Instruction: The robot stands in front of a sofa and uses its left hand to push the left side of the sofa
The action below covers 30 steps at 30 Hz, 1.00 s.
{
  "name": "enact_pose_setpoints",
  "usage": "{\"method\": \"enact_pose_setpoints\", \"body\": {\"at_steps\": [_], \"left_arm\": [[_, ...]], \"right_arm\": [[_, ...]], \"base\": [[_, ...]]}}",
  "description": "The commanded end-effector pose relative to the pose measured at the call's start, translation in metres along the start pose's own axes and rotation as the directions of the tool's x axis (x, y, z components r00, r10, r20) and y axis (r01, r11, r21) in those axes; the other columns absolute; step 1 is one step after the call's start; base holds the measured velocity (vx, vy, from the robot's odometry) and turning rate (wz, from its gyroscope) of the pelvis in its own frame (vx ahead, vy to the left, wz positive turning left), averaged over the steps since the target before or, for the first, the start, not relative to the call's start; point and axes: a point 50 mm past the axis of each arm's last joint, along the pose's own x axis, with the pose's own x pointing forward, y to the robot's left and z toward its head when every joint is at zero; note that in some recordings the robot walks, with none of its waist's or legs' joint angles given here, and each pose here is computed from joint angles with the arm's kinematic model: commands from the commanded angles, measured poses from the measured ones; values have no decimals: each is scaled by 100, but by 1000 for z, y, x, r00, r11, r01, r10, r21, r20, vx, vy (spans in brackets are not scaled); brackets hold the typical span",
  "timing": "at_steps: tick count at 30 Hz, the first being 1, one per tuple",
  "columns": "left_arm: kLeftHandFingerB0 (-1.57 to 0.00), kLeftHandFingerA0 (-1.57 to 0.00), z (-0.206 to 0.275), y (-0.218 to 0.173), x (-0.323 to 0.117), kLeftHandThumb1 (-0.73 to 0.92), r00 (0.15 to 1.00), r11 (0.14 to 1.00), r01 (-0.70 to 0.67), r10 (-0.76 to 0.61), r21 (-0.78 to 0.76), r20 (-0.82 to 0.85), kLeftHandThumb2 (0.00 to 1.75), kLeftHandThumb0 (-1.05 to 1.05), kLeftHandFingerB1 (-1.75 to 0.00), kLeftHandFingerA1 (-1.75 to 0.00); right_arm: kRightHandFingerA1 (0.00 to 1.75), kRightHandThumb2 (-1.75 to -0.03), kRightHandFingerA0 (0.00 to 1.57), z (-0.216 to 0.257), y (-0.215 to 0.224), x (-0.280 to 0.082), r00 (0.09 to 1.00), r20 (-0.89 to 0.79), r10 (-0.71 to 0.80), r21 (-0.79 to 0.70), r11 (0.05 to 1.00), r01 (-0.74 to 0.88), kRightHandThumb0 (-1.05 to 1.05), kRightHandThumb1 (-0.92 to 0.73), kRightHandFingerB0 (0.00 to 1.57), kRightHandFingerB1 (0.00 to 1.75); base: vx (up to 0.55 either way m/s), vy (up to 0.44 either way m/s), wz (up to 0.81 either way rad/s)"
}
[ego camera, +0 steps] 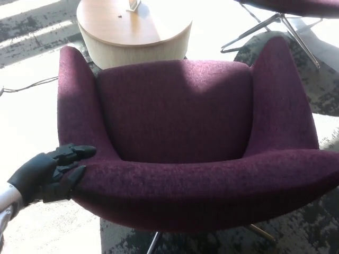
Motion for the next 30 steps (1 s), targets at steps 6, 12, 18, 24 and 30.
{"method": "enact_pose_setpoints", "body": {"at_steps": [6, 12, 18, 24, 30], "left_arm": [[-15, -11, 14, -39, 12, 91, 985, 980, 170, -168, -99, 35, 67, -82, -29, -36], [-12, -2, 17, -44, 12, 75, 980, 974, 198, -193, -108, 52, 111, -88, -42, -44], [-12, -1, 22, -58, 15, 74, 971, 964, 237, -232, -119, 54, 110, -88, -40, -43], [-15, -1, 29, -79, 18, 71, 957, 952, 288, -282, -106, 69, 110, -83, -40, -43], [-10, -1, 39, -108, 22, 75, 935, 932, 350, -343, -97, 87, 111, -92, -38, -41]], "right_arm": [[52, -65, 74, -1, -6, 0, 1000, -4, -16, 0, 1000, 16, -65, -81, 55, 38], [52, -65, 73, 1, -7, 1, 1000, 4, -15, -26, 1000, 15, -65, -82, 53, 38], [51, -65, 73, 1, -8, 1, 1000, 3, -19, -35, 999, 19, -66, -82, 55, 38], [51, -65, 74, 2, -7, 2, 1000, 6, -22, -18, 1000, 23, -67, -81, 55, 38], [50, -65, 73, 4, -8, 3, 1000, 12, -15, -38, 999, 15, -67, -81, 54, 37]], "base": [[0, 0, 0], [0, 0, 0], [0, 0, 0], [0, 0, 0], [0, 0, 0]]}}
